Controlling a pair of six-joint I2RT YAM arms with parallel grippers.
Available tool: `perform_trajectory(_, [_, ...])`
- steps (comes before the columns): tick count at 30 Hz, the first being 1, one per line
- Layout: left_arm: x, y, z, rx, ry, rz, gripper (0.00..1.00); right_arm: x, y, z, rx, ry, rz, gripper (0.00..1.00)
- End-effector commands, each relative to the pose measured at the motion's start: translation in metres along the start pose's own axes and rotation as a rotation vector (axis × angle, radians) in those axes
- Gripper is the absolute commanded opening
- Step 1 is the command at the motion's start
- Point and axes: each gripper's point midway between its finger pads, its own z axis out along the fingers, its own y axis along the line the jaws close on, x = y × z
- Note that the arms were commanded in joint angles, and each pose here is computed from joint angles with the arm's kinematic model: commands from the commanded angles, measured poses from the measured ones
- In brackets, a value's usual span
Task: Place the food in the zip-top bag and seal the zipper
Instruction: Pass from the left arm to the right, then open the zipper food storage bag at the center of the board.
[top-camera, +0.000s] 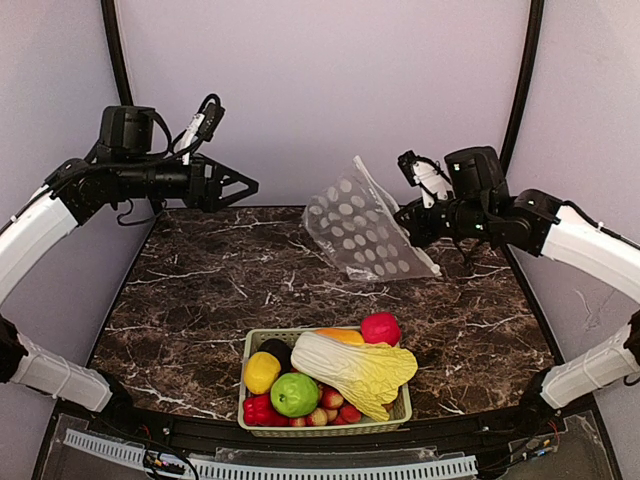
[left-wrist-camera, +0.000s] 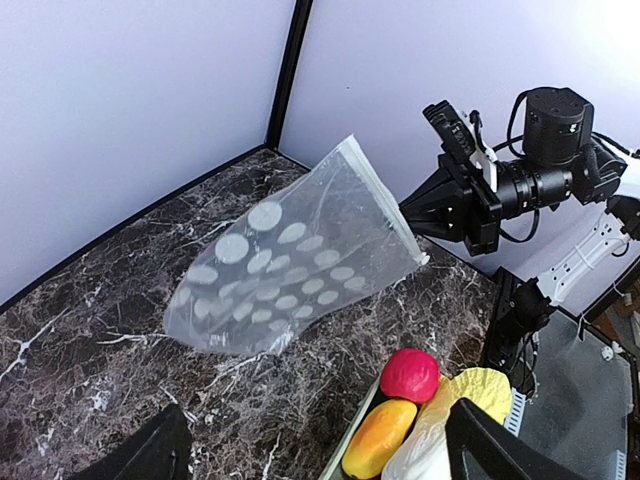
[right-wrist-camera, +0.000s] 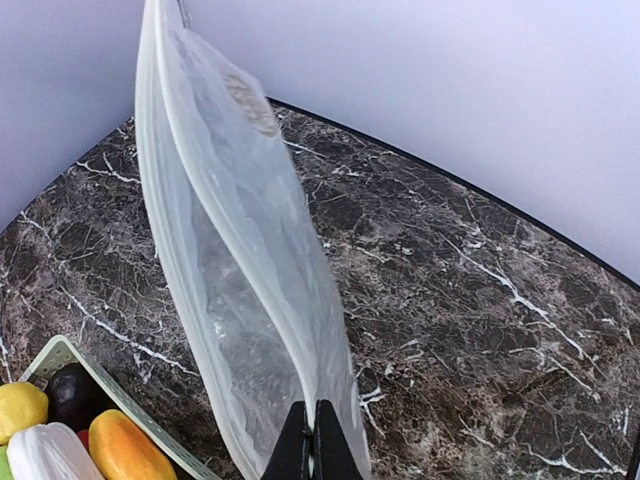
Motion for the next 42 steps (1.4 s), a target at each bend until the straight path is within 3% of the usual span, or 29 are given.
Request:
perform_trajectory(1, [0.018, 0.011, 0.001, -0.047, 0.040, -0.081, 0.89, -0.005, -0.016, -0.014, 0.080, 0.008, 0.009, 0.00])
perform_trajectory(15, [0.059, -0.004, 0.063, 0.088, -0.017, -0.327, 0.89, 0.018, 0.040, 0.040, -0.222, 0.049, 0.232, 0.00])
perform_trajectory(27, [0.068, -0.015, 0.125, 0.141, -0.045, -0.450, 0.88, 0.018, 0.045, 0.052, -0.241, 0.032, 0.288, 0.00])
perform_trajectory(42, [0.096, -0.039, 0.181, 0.122, 0.070, -0.459, 0.86, 0.017, 0.042, 0.050, -0.223, 0.024, 0.297, 0.00])
